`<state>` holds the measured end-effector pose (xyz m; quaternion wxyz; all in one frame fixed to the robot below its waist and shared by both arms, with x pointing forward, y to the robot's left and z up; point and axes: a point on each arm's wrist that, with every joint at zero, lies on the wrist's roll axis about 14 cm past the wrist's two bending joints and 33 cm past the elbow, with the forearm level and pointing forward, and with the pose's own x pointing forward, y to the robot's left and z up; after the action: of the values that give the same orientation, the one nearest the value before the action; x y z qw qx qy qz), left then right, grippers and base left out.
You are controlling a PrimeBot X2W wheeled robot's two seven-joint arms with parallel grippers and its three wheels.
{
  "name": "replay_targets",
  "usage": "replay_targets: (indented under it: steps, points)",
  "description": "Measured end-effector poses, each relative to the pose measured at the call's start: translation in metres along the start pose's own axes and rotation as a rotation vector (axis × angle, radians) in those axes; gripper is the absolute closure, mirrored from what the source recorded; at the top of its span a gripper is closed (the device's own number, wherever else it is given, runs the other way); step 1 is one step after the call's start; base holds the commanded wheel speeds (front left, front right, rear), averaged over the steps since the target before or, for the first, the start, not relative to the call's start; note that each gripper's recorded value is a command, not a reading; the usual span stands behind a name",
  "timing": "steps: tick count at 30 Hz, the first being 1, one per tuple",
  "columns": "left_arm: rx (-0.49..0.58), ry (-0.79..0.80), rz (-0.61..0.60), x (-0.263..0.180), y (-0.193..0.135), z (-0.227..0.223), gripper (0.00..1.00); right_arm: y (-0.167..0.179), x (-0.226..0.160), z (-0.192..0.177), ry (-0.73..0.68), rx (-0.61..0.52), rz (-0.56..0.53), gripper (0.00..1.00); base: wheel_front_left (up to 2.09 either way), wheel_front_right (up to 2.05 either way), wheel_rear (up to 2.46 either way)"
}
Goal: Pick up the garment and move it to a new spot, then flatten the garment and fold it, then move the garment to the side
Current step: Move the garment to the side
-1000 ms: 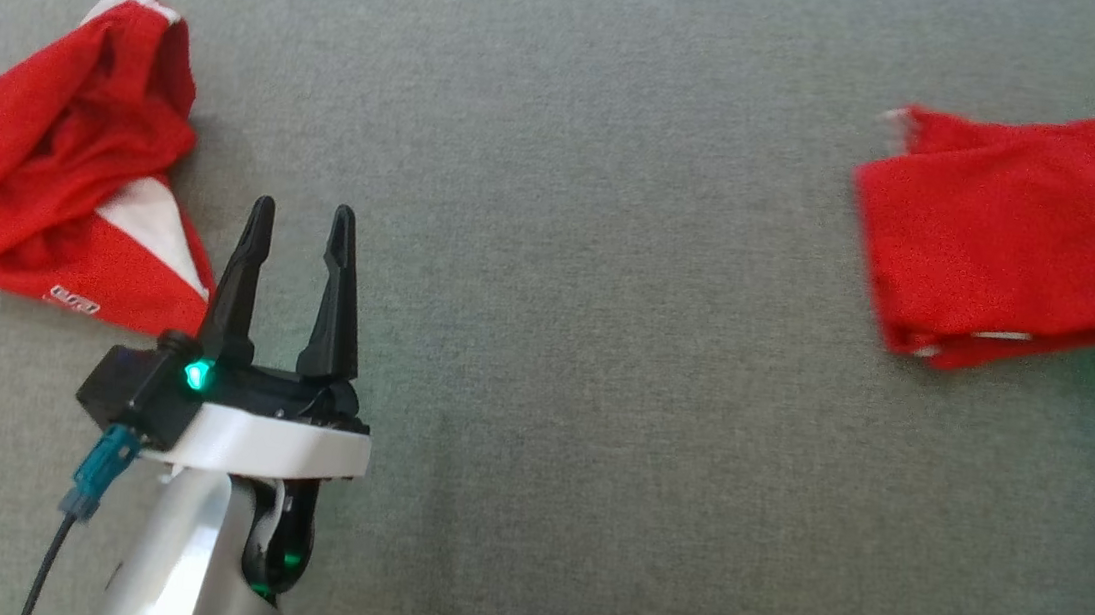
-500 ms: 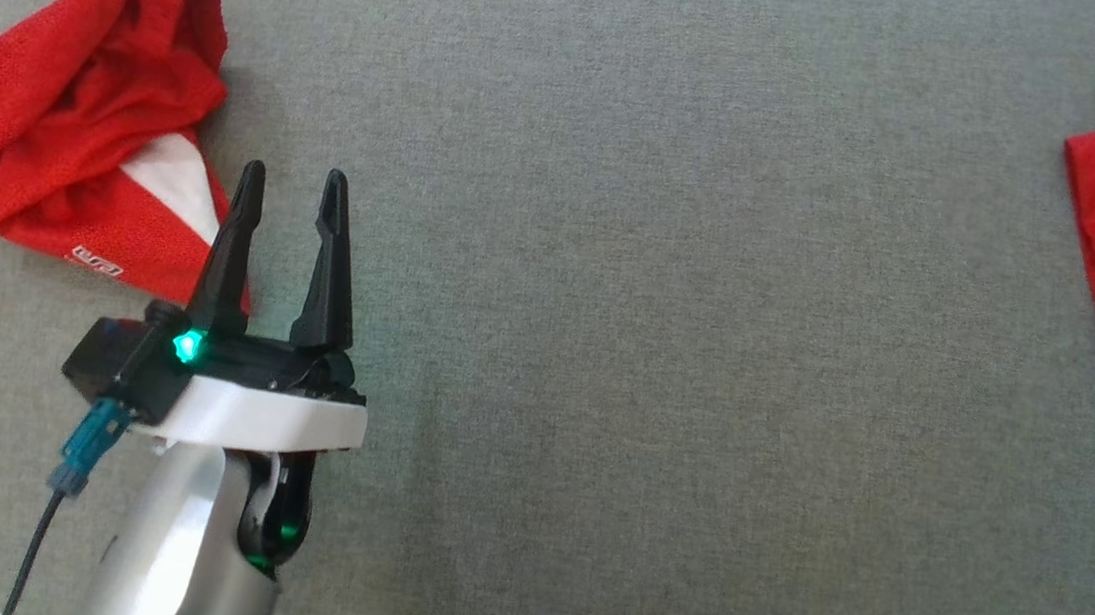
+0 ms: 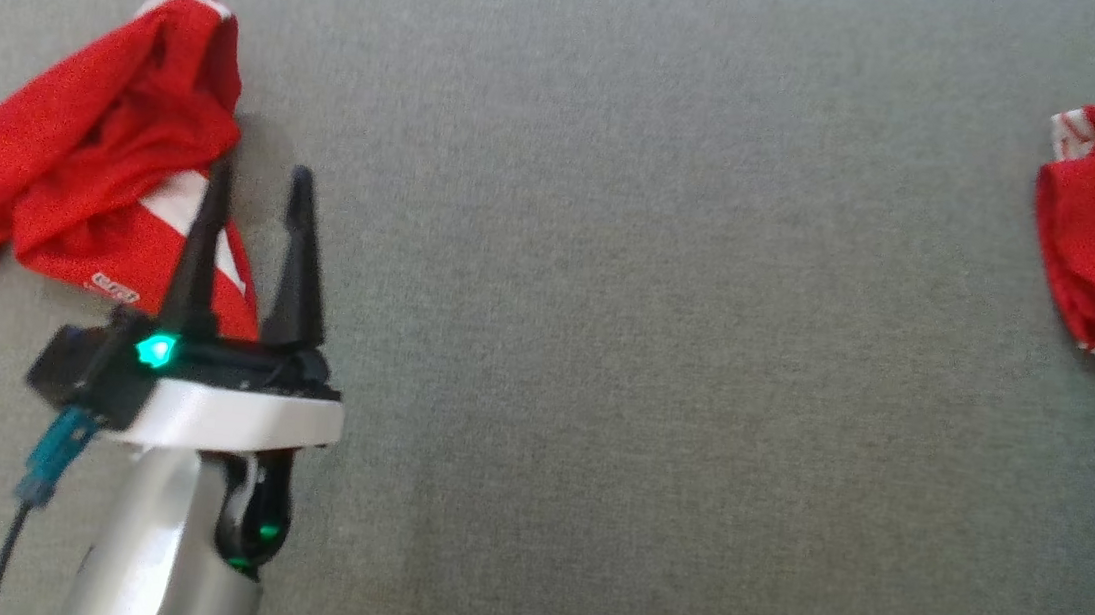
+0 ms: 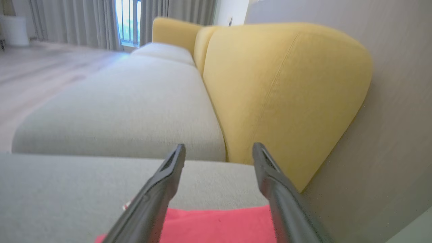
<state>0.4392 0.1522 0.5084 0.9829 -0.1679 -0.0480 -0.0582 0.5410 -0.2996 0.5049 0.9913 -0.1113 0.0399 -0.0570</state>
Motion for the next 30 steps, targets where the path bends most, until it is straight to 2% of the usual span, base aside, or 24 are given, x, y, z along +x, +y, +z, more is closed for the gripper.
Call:
replay_targets:
  steps: [5,6,11,15,21,24,30]
  points:
    - [-0.004,-0.053,0.009,-0.015,-0.002,0.021,0.0,0.045,-0.03,0.031,-0.108,0.128,0.072,0.0,0.0,0.0,0.0]
    - [-0.004,-0.053,0.009,-0.015,-0.002,0.021,0.0,0.045,-0.03,0.031,-0.108,0.128,0.072,0.0,0.0,0.0,0.0]
    - [-0.009,-0.068,-0.007,-0.03,-0.01,0.028,0.0,0.086,-0.076,0.028,-0.115,0.251,0.142,0.0,0.0,0.0,0.0]
    - [-0.013,-0.068,-0.015,-0.043,-0.016,0.03,0.0,0.098,-0.118,0.018,-0.107,0.327,0.16,0.0,0.0,0.0,0.0]
    - [-0.017,-0.028,-0.004,-0.063,-0.015,0.018,0.0,0.103,-0.156,-0.009,-0.059,0.356,0.163,0.0,0.0,0.0,0.0]
    - [-0.02,-0.019,-0.001,-0.069,-0.015,0.015,0.0,0.106,-0.167,-0.016,-0.047,0.38,0.167,0.0,0.0,0.0,0.0]
    - [-0.024,-0.014,0.009,-0.071,-0.014,0.013,0.0,0.111,-0.169,-0.006,-0.076,0.388,0.185,0.0,0.0,0.0,0.0]
